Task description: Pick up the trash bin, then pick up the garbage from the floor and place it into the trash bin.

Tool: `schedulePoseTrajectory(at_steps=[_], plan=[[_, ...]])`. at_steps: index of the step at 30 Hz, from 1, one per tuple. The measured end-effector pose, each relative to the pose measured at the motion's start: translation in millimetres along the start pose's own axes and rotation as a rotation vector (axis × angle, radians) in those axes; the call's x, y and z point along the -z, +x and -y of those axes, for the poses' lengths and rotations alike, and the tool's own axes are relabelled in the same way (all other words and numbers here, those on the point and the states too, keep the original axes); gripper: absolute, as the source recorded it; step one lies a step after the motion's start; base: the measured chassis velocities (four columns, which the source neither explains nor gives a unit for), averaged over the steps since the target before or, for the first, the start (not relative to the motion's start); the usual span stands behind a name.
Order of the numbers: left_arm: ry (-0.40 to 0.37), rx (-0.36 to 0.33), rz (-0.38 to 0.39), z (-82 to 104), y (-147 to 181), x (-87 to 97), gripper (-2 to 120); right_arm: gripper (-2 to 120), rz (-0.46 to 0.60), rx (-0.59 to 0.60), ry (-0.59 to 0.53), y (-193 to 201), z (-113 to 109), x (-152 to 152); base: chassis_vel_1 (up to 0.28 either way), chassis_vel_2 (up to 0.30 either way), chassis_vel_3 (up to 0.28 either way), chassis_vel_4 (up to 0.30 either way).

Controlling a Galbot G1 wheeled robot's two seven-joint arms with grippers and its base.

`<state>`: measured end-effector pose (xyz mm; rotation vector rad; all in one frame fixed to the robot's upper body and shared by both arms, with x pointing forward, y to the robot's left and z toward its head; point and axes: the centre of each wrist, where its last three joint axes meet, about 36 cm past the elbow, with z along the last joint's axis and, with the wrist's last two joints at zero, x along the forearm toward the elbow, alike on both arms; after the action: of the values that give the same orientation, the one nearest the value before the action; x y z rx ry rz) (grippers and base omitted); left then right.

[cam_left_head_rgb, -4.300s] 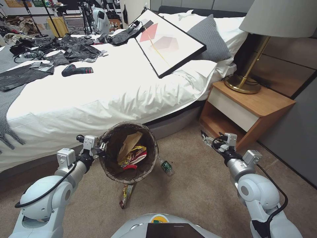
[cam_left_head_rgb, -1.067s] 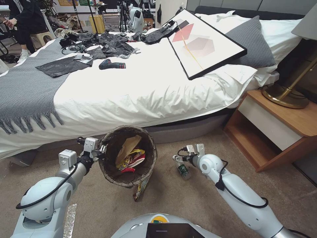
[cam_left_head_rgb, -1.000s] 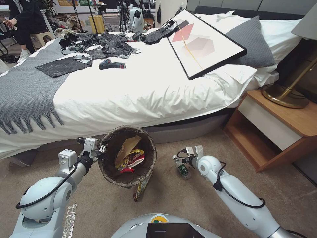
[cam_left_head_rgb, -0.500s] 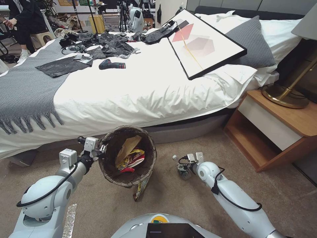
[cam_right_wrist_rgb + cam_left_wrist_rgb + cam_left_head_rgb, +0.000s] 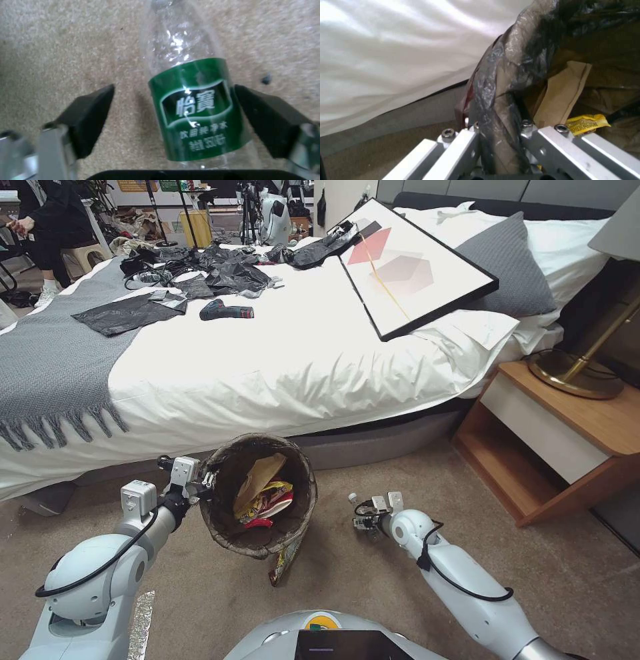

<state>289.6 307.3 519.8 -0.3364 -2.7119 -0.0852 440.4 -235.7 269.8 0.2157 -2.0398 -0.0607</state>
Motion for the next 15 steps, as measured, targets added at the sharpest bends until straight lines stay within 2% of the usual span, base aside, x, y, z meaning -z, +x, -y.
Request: schedulePoseTrajectory(at_steps=[2,3,5,6,9,15], plan=[[0.000,-0.001,0.000,-0.3,0,0.0,0,74,-0.008,0.000,-0.006,-4,-2,-1,0.000,0.000,0.000,0.000],[0.000,-0.001,0.000,-0.3,0,0.0,0,74,-0.008,0.000,-0.006,-4,-2,-1,0.000,0.000,0.000,0.000],[0.000,-0.001,0.000,-1.1,0,0.0,0,61,-0.021,-0.001,-0.014,-10,-3,-3,0.000,0.000,0.000,0.000],[0.000,-0.001,0.000,-1.1,0,0.0,0,61,-0.021,-0.001,-0.014,-10,-3,-3,0.000,0.000,0.000,0.000],[0.001,-0.001,0.000,-1.6,-1,-0.2,0,45,-0.028,-0.009,-0.016,-16,-3,-6,0.000,0.000,0.000,0.000],[-0.001,0.000,0.002,-2.2,-1,0.4,0,30,-0.024,-0.021,-0.017,-16,2,-6,0.000,0.000,0.000,0.000]])
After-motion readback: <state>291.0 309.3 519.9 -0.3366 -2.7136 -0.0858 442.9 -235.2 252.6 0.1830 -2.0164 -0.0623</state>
